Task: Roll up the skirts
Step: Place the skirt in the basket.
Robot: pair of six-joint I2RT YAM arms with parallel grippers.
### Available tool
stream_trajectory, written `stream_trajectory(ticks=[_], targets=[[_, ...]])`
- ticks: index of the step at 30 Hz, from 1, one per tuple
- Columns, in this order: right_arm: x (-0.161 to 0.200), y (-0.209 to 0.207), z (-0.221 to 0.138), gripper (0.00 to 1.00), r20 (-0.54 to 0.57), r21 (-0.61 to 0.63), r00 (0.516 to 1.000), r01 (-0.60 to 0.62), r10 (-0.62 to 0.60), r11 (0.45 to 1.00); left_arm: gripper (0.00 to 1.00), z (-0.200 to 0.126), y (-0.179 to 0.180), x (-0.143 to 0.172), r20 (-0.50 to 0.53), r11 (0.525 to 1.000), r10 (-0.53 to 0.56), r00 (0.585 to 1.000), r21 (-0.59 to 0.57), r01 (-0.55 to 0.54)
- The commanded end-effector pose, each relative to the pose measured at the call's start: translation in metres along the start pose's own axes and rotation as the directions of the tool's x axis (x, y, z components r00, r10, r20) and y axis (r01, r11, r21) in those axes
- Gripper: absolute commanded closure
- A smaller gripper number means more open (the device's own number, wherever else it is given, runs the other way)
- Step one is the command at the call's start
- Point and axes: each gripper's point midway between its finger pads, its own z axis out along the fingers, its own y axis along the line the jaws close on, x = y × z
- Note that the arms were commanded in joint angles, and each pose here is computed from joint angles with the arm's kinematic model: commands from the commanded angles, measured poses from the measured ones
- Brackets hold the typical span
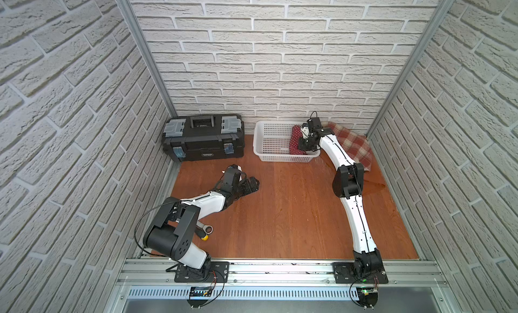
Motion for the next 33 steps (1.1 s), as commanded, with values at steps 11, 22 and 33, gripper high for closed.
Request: stream_trajectory(ticks=[11, 22, 33], targets=[[0.011, 0.002, -0.029, 0.51, -0.035, 0.183, 0.992, 0.128, -0.123, 0.975, 0.02, -0.012, -0.012, -0.01, 0.032, 0.999, -0.001, 0.999, 0.047, 0.0], [-0.021, 0.012, -0.075, 0.36, 0.103, 0.203, 0.987, 0.102, -0.125, 0.974, 0.02, -0.048, -0.016, -0.016, 0.082, 0.999, 0.043, 0.996, 0.017, -0.045], [-0.037, -0.013, -0.148, 0.34, 0.207, 0.36, 0.967, 0.065, -0.148, 0.931, 0.02, -0.062, -0.025, -0.025, 0.117, 0.998, 0.053, 0.992, 0.026, -0.057]])
